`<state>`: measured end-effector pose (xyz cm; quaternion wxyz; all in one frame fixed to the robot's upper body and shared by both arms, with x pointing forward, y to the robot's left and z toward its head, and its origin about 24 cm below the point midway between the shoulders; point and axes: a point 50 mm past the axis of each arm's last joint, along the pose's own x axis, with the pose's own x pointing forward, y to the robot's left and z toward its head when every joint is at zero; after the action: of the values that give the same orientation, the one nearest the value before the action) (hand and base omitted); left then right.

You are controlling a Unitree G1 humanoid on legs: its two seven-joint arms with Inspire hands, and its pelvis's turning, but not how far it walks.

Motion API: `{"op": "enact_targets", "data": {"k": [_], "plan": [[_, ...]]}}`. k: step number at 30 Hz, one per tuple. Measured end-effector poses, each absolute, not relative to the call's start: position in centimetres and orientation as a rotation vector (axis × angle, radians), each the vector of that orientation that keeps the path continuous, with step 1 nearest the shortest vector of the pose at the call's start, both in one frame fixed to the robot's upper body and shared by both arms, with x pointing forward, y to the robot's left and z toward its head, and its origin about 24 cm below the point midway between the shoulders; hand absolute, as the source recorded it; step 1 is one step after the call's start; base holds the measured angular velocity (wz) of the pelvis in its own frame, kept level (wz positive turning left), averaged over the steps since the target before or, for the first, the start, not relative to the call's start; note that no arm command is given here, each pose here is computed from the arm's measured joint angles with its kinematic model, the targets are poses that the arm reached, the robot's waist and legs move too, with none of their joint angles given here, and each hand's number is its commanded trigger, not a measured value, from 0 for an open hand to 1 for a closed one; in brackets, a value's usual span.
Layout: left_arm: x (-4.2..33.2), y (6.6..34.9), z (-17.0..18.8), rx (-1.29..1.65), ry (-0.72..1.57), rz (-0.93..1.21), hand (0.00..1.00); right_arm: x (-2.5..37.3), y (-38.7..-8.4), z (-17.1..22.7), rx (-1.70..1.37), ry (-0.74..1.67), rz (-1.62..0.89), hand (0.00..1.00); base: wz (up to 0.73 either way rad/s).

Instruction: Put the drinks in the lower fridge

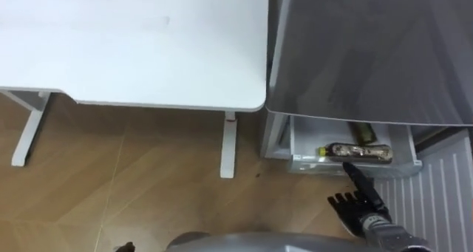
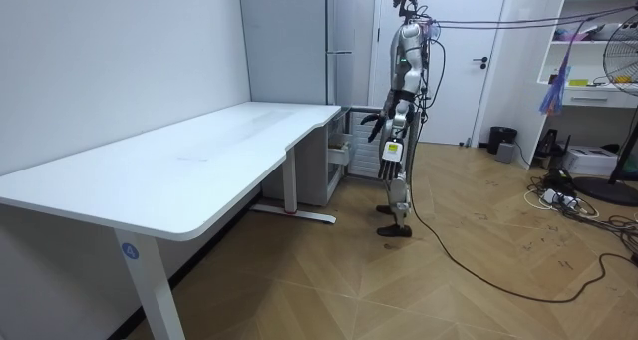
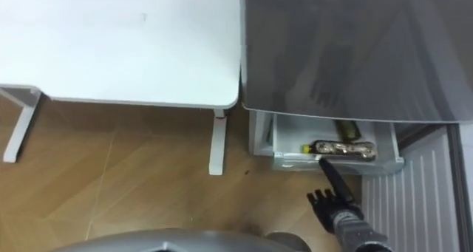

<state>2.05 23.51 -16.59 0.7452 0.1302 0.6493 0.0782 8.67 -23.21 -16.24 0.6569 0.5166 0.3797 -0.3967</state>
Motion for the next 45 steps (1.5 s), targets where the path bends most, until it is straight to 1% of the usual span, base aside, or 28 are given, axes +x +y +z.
{"op": "enact_targets", "data": {"k": [5,9,13,19,21,27,32,38,45], "plan": [[2.2,23.2,-16.6,0.289,1.385,0.174,0.00,7.4,-23.5,-16.4,1.146,0.863,-0.939,0.00,-0.24],[1.0,23.5,-16.7,0.267,1.416,0.202,0.00,6.1,-24.0,-16.6,1.068,0.906,-0.939,0.00,-0.13],[0.9,23.3,-16.8,0.240,1.417,0.217,0.00,5.3,-24.0,-16.7,0.986,0.973,-0.920,0.00,-0.05],[0.9,24.0,-16.6,0.234,1.410,0.267,0.00,3.6,-23.7,-17.0,0.737,1.167,-0.810,0.00,-0.03],[0.9,24.5,-16.5,0.233,1.409,0.281,0.00,2.3,-23.7,-17.2,0.627,1.252,-0.745,0.00,-0.05],[0.4,25.1,-16.4,0.263,1.435,0.270,0.00,-0.1,-23.6,-17.2,0.462,1.389,-0.664,0.00,-0.02],[0.0,24.9,-16.5,0.296,1.479,0.228,0.00,0.3,-23.4,-17.3,0.300,1.440,-0.525,0.00,-0.10],[0.2,24.7,-16.6,0.308,1.487,0.210,0.00,1.8,-24.1,-17.1,0.164,1.434,-0.450,0.00,0.00],[0.2,24.8,-16.6,0.363,1.492,0.164,0.00,2.1,-24.0,-17.1,0.180,1.422,-0.470,0.00,0.00]]}}
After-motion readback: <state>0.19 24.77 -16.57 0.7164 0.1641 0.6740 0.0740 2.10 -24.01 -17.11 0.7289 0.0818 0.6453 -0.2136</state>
